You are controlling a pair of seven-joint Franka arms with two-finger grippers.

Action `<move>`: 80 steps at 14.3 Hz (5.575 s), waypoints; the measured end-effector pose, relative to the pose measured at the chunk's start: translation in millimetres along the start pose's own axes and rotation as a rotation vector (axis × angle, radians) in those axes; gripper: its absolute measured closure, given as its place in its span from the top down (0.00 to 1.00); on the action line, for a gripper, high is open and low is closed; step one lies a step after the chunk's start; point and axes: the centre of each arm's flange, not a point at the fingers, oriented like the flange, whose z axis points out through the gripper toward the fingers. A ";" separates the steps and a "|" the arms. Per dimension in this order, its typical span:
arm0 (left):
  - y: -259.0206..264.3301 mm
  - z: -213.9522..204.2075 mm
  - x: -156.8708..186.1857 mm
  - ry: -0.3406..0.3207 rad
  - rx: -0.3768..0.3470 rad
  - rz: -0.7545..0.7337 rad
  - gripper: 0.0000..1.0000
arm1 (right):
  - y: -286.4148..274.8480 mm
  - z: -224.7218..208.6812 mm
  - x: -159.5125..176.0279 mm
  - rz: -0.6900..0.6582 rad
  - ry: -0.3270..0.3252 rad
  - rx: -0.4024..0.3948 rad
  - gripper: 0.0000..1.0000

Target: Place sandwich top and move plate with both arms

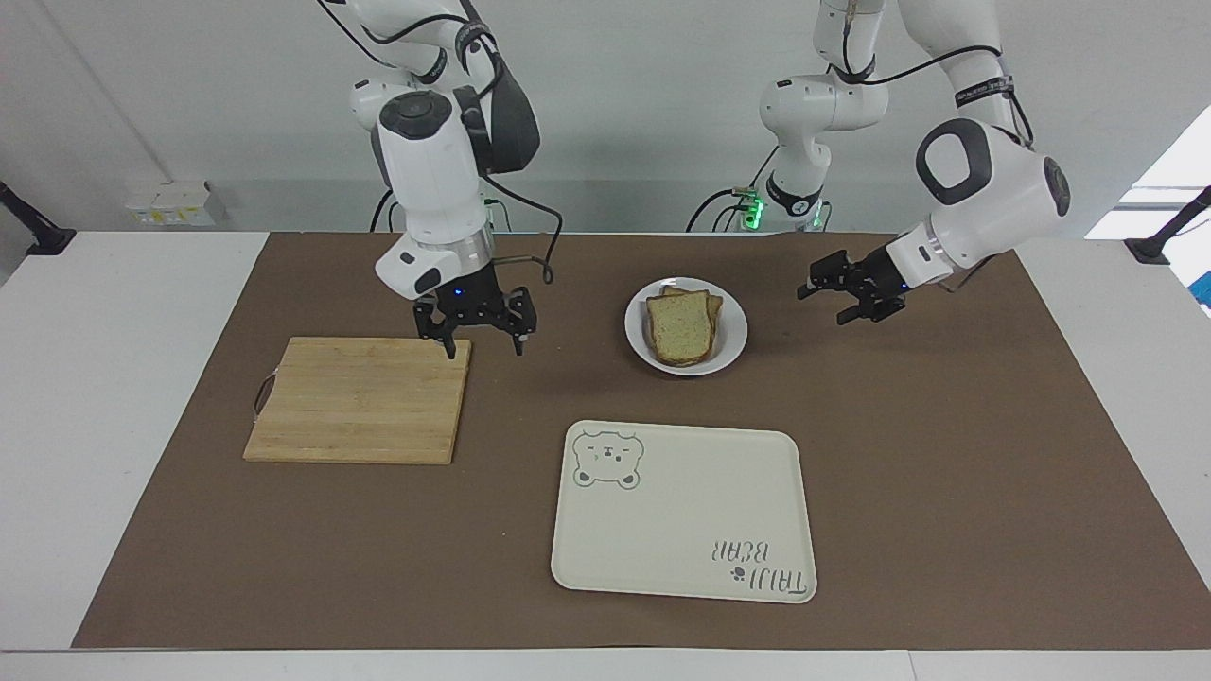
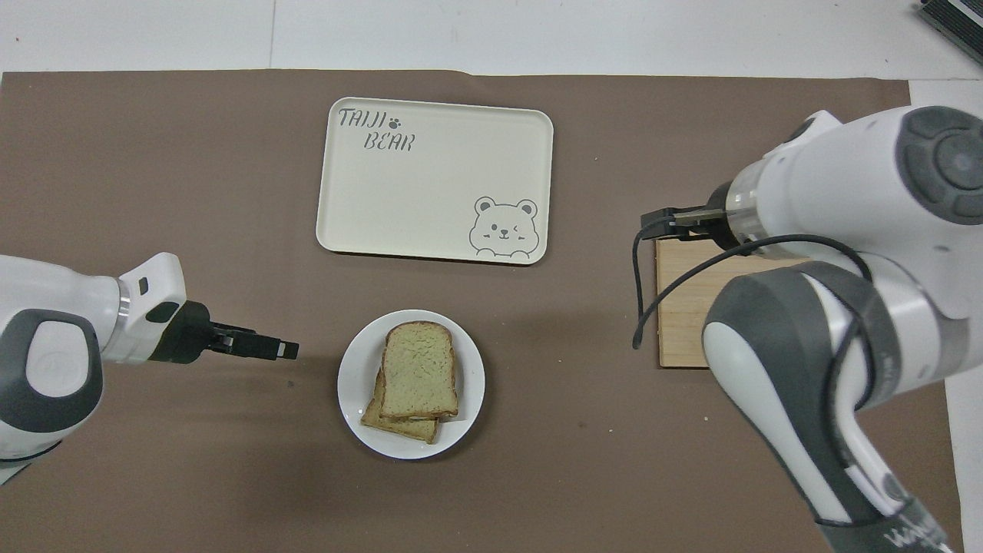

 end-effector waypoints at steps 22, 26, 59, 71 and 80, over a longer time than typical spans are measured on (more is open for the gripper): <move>7.2 128.6 -38.0 0.070 -0.103 -0.035 0.10 | 115.2 -149.2 -48.7 0.034 -0.108 -0.080 1.00; 6.7 127.9 -38.0 0.076 -0.112 -0.045 0.07 | 131.6 -148.4 -51.6 0.055 -0.131 -0.081 1.00; -16.4 58.1 222.1 0.223 -0.191 -0.337 0.07 | 132.3 -143.8 -57.3 0.053 -0.157 -0.080 1.00; -1.6 47.9 230.8 0.284 -0.145 -0.363 0.71 | 132.3 -143.8 -57.3 0.053 -0.157 -0.080 1.00; 11.9 -105.0 166.6 0.180 0.321 -0.268 1.00 | 132.3 -143.8 -57.3 0.053 -0.157 -0.080 1.00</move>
